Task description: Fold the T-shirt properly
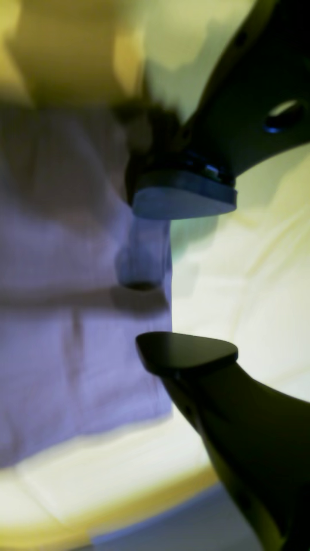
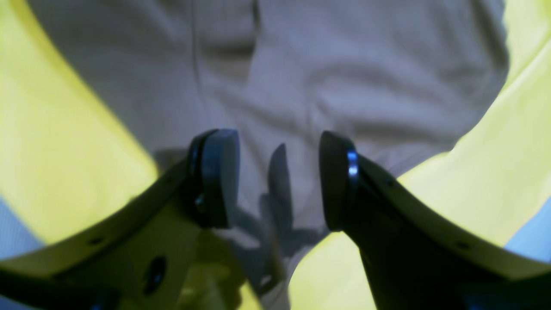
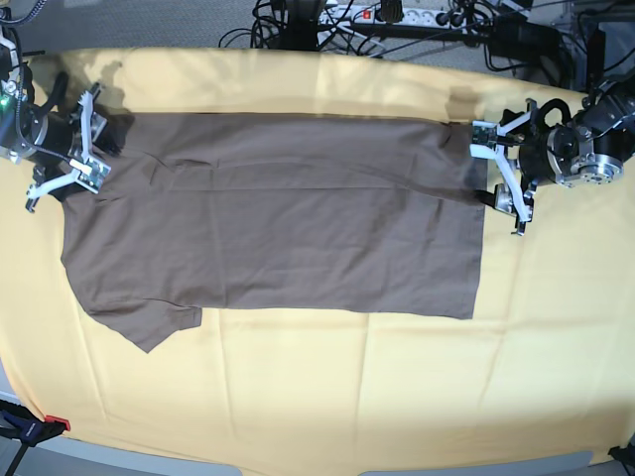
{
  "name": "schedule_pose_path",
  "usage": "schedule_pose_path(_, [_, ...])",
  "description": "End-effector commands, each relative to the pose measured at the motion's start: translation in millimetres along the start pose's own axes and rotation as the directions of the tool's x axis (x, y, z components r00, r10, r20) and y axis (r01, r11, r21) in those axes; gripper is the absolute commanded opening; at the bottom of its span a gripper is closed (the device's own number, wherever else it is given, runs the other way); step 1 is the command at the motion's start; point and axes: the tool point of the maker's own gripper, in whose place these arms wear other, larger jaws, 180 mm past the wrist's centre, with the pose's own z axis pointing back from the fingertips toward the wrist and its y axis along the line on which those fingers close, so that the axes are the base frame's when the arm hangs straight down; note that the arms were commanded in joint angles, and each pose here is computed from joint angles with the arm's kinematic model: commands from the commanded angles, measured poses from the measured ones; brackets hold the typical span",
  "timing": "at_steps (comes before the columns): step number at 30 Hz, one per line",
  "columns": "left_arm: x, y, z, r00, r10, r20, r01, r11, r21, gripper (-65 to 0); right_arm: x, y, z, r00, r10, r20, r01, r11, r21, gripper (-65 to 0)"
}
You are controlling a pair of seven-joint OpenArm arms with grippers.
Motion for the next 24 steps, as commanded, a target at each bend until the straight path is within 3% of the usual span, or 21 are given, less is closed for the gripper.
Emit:
schedule_pose_path(1, [-3, 6, 9, 1.000, -0.008, -0.003, 0.008, 1.000, 0.005, -23.8, 0, -4, 6, 1.000, 0.024, -0.005, -0.024, 1.000, -0.008, -32.8])
schedule_pose_path(5, [-1, -5, 8, 1.000, -0.005, 0.009, 0.005, 0.999, -0.052, -23.8, -27, 15, 5, 0.994, 0.048, -0.096, -0.045, 0.998, 0.035, -32.8])
schedule_pose_path(9, [2, -5, 9, 1.000, 0.001, 0.025, 0.000, 0.999, -0.049, -23.8, -53, 17, 7, 0.973, 0.100, -0.206, -0.100, 0.995, 0.009, -32.9])
schedule_pose_path(15, [4, -5, 8, 0.999, 0.001, 0.036, 0.000, 0.999, -0.049, -23.8, -87, 0, 1, 0.957, 0.080, -0.279, -0.104, 0.992, -0.071, -32.9])
schedule_pose_path(19, [7, -5, 8, 0.999, 0.008, 0.049, -0.005, 0.999, -0.050, -23.8, -107, 3, -7, 0.961, 0.045, -0.272, -0.062, 0.997, -0.053, -32.9])
schedule_pose_path(22, [13, -6, 9, 0.996, 0.024, 0.084, -0.020, 0.998, -0.056, -23.8, -114, 4, -8, 0.958, 0.033, -0.286, -0.049, 0.997, -0.052, -37.6])
schedule_pose_path(24, [16, -7, 8, 0.995, 0.028, 0.096, -0.021, 0.998, -0.067, -23.8, -116, 4, -7, 0.954, 0.032, -0.297, -0.049, 0.998, -0.050, -47.5])
